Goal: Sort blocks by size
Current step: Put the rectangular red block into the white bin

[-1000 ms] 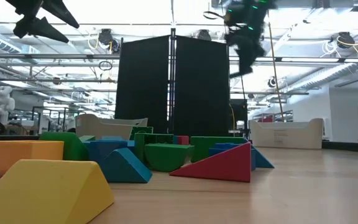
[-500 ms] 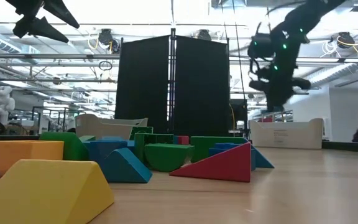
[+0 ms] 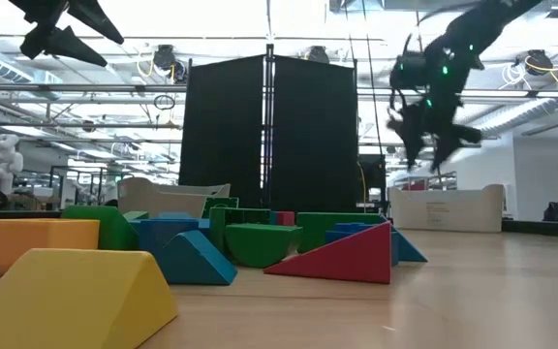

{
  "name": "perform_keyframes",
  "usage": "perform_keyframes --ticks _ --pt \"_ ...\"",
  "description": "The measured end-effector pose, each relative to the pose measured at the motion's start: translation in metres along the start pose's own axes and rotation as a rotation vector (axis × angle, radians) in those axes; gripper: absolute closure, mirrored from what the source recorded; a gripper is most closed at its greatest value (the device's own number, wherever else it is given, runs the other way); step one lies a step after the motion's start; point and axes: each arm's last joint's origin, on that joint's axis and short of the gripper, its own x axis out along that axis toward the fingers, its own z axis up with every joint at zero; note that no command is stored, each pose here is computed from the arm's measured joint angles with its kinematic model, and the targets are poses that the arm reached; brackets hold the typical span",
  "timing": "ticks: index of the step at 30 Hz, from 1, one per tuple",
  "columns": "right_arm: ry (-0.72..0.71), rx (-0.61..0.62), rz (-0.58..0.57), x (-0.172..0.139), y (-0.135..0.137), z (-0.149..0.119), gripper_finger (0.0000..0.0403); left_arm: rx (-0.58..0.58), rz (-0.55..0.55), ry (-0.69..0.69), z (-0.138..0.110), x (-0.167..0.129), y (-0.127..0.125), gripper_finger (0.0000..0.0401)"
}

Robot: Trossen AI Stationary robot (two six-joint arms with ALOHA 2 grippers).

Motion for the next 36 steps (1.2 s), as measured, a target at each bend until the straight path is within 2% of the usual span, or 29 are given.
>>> perform_keyframes --ticks 3,5,6,8,11,18,26,36 --pt "-0.074 -0.158 0.330 -0.022 0.036 0.003 0.0156 0.003 0.001 0.000 0.000 0.000 0.000 0.0120" --pt "-0.096 -0.306 0.558 -0.033 0.065 -0.006 0.0163 0.007 0.004 -0.004 0.000 0.000 0.000 0.0120" --pt "-0.112 -0.387 0.639 -0.039 0.079 -0.013 0.0166 0.007 0.006 -0.007 0.000 0.000 0.000 0.0120" --pt "-0.125 -0.557 0.709 -0.046 0.104 -0.032 0.0172 0.007 0.009 -0.010 0.000 0.000 0.000 0.0120" --pt "-0.112 -0.742 0.659 -0.041 0.133 -0.062 0.0180 0.008 0.012 -0.012 0.000 0.000 0.000 0.0120" --pt "0.014 -0.939 0.645 0.002 0.178 -0.114 0.0176 0.013 0.023 -0.017 0.000 0.001 -0.001 0.0120" --pt "0.047 -1.003 0.660 0.029 0.200 -0.143 0.0144 0.013 0.024 -0.017 0.000 0.001 -0.001 0.0120" --pt "0.075 -1.037 0.616 0.052 0.204 -0.155 0.0148 0.014 0.029 -0.012 -0.001 0.003 -0.002 0.0120"
